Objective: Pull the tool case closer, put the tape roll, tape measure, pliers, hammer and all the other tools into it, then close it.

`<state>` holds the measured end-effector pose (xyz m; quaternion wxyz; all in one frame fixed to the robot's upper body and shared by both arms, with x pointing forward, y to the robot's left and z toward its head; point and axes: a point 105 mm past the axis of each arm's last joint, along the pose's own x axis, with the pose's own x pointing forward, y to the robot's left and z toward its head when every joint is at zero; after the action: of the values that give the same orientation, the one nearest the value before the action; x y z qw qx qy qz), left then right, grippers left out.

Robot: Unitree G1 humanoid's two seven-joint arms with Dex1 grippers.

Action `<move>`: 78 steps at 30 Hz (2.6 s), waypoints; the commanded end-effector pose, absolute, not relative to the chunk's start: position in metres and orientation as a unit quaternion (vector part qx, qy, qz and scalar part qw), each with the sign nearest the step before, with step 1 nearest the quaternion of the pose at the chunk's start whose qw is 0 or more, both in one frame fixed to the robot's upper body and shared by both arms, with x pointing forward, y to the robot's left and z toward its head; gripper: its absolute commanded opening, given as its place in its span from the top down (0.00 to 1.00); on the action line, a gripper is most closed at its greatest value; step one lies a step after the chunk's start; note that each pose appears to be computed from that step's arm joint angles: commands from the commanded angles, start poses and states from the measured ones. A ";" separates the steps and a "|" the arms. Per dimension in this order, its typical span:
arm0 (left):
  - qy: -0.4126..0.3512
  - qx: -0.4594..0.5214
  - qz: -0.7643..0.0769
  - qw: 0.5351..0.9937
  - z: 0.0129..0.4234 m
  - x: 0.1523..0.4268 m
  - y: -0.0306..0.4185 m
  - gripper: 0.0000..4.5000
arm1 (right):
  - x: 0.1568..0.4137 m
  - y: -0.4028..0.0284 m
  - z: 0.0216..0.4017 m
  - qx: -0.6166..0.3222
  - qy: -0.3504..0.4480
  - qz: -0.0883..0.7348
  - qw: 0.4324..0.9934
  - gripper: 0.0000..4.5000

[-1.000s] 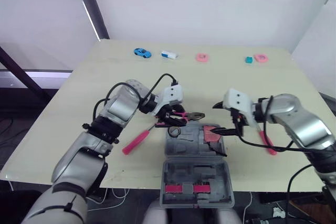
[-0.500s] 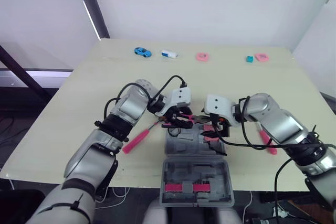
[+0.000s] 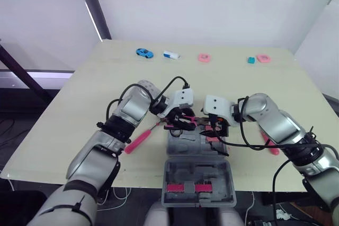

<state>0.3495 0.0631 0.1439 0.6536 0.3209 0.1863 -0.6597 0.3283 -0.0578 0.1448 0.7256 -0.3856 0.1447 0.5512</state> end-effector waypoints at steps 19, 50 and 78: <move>0.148 0.284 -0.661 0.678 0.165 0.354 0.057 0.46 | 0.330 -0.065 0.147 -0.396 0.132 0.550 0.723 0.79; 0.095 0.248 -0.663 0.699 0.176 0.289 0.167 0.02 | 0.304 -0.109 0.155 -0.387 0.128 0.517 0.753 0.79; 0.094 0.216 -0.605 0.760 0.188 0.260 0.232 0.02 | 0.308 -0.064 0.124 -0.503 0.159 0.526 0.667 0.79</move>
<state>0.2621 0.2360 0.1769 0.7718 0.1968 0.1132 -0.5939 0.3032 -0.0695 0.1123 0.6683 -0.4778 0.1857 0.5391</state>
